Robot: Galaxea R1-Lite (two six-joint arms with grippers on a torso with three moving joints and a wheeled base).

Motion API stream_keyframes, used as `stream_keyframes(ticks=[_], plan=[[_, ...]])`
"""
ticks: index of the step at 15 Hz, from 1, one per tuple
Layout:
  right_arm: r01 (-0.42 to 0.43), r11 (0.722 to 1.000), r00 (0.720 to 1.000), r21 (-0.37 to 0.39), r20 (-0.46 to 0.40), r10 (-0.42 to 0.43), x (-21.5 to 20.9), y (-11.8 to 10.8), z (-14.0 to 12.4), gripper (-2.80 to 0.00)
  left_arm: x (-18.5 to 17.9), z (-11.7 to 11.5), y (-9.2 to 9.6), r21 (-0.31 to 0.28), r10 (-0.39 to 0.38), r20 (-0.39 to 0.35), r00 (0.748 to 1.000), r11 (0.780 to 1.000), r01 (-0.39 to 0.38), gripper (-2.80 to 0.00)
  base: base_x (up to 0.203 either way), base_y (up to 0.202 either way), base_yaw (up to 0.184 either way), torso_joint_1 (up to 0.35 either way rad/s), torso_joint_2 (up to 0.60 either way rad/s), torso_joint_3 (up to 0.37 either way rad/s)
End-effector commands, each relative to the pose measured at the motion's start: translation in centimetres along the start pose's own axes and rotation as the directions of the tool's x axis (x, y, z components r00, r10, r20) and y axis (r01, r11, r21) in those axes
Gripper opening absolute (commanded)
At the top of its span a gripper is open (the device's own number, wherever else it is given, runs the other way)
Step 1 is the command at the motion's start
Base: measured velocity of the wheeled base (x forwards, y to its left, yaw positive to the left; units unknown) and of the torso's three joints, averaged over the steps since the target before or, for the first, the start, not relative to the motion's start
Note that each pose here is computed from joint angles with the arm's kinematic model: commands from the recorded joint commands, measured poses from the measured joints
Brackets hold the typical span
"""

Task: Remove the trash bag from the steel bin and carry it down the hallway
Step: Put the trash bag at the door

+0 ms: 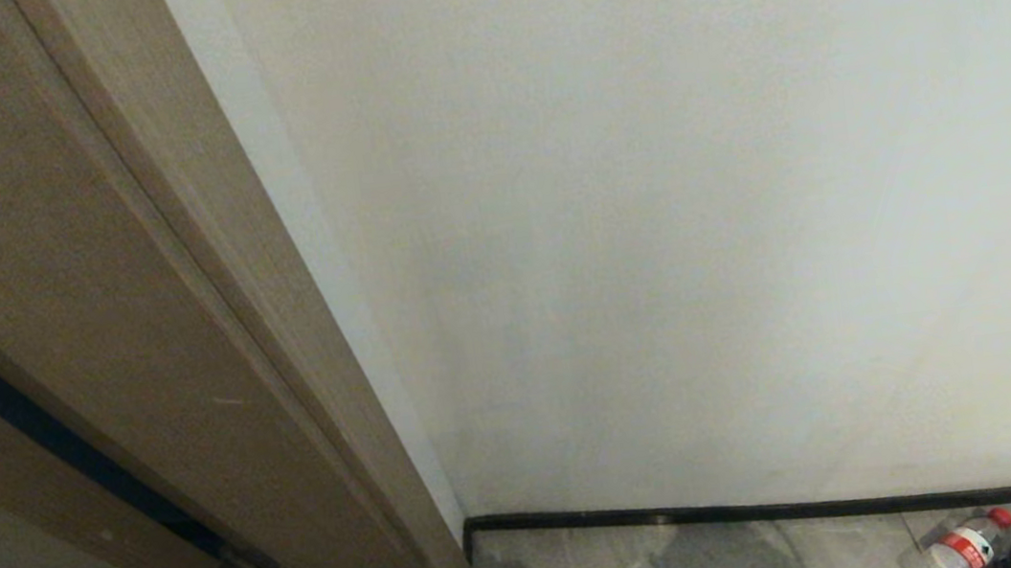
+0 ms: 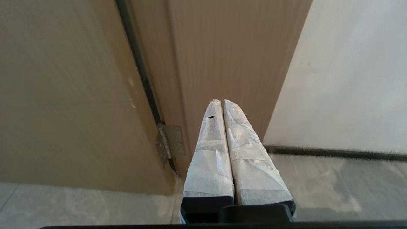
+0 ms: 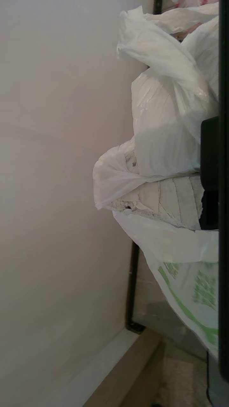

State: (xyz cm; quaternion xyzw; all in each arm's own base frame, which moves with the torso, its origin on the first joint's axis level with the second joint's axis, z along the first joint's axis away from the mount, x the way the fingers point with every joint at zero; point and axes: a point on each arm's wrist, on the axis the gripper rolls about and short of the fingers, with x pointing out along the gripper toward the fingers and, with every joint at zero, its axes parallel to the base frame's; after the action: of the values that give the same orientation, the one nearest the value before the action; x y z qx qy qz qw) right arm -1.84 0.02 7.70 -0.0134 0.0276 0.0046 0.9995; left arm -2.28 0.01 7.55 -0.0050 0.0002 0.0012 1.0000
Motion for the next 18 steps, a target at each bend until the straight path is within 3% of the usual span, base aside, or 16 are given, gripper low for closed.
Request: stream_keyframes(ticks=[1,18], plan=[[0.001,1.0,1.0,-0.003,0.0,-0.001,0.0,0.0,0.0,-2.8,0.0,-0.05,0.0,-0.001,0.001,0.0,1.0,1.0,-0.001,-2.8,0.0,0.0,0.0,-0.002,-0.01,-0.193],[0.001,1.0,1.0,0.001,0.003,-0.001,0.0,0.0,0.03,-2.8,0.0,-0.05,0.0,-0.001,0.001,0.0,1.0,1.0,-0.001,-2.8,0.0,0.0,0.0,0.002,0.0,-0.199]])
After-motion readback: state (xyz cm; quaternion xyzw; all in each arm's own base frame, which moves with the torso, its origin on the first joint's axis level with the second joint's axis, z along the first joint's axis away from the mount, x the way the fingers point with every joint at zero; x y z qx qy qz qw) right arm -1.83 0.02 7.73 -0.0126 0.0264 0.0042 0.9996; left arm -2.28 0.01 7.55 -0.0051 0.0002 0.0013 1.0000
